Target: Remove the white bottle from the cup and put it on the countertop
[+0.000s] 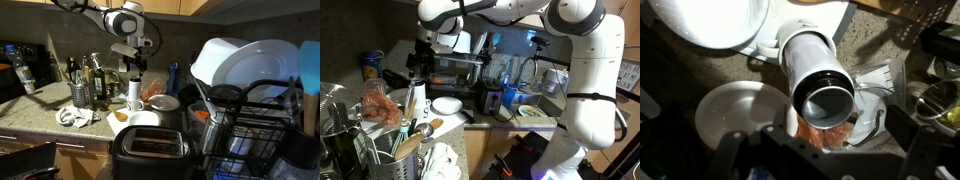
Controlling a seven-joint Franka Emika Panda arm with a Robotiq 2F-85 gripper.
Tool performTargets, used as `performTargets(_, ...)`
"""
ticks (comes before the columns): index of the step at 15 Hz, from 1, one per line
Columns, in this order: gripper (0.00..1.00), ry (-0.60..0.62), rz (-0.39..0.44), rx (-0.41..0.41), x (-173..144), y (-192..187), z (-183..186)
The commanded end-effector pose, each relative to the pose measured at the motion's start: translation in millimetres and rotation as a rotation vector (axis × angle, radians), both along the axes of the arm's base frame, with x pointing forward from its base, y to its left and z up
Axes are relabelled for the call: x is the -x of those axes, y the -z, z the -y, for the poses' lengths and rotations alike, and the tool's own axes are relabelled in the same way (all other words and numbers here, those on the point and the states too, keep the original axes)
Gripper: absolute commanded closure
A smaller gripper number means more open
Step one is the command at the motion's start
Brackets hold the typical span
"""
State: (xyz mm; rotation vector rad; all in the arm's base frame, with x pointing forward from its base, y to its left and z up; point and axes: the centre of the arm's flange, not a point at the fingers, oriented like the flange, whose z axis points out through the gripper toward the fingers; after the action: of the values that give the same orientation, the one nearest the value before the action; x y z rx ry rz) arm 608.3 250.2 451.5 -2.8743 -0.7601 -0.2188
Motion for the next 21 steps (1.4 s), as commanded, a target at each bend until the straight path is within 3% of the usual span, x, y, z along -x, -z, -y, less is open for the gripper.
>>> performTargets(1, 0.0, -0.04, -0.024, 0.011, -9, -6, -8)
performTargets(7, 0.0, -0.06, -0.068, 0.063, -6, 3, -7)
performTargets(18, 0.0, -0.074, -0.1, 0.067, -16, 23, -16)
performTargets(19, 0.06, -0.076, -0.103, 0.07, -16, 25, -17)
performTargets(20, 0.28, -0.079, -0.105, 0.077, -17, 26, -18)
performTargets(21, 0.3, -0.083, -0.105, 0.086, -18, 26, -19)
